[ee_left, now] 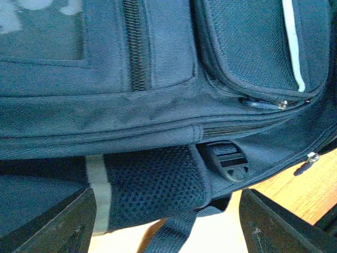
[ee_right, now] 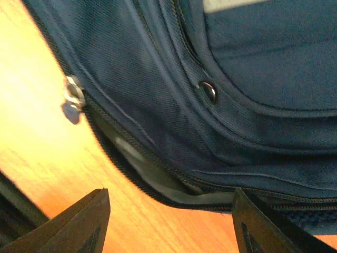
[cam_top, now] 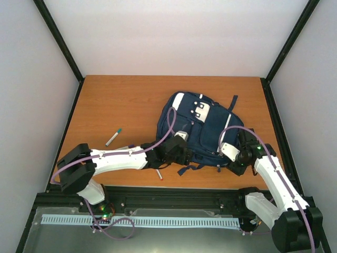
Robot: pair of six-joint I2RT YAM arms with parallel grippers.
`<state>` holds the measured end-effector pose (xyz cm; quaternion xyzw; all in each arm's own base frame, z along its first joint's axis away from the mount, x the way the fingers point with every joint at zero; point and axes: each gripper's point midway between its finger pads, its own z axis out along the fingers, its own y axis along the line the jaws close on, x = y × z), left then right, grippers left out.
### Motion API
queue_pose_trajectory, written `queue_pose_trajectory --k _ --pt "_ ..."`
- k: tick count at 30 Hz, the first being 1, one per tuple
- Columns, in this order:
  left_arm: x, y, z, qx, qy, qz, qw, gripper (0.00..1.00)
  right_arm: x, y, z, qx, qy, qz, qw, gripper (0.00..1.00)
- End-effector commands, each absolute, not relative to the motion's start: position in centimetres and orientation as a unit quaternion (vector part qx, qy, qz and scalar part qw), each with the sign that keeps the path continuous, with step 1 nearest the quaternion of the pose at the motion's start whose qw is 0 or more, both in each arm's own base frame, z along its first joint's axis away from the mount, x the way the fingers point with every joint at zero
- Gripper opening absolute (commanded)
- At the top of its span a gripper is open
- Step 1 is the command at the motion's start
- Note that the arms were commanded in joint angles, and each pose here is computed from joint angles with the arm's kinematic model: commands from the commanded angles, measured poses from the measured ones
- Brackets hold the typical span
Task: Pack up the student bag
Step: Zip the student bag at the center of the board.
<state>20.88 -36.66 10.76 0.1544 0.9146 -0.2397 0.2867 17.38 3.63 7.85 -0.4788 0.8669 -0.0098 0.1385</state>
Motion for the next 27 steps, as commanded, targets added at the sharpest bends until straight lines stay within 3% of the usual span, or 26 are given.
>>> queue_pose_trajectory --k 1,16,20,27 --pt "21.1 -35.3 11.6 0.14 0.914 -0.24 0.297 0.77 19.3 1.4 6.6 -0.468 0.871 -0.081 0.128 0.64" --pt "20.3 -34.5 10.1 0.139 0.915 -0.248 0.286 0.77 32.1 -0.1 7.3 -0.334 0.912 -0.117 0.207 0.61" --pt "19.9 -34.3 11.0 0.155 0.903 -0.265 0.3 0.77 32.4 -0.3 8.4 -0.312 0.922 -0.08 0.216 0.62" --pt "20.0 -33.9 11.6 0.19 0.894 -0.252 0.318 0.77 28.3 -1.3 9.6 -0.319 0.918 -0.099 0.216 0.67"
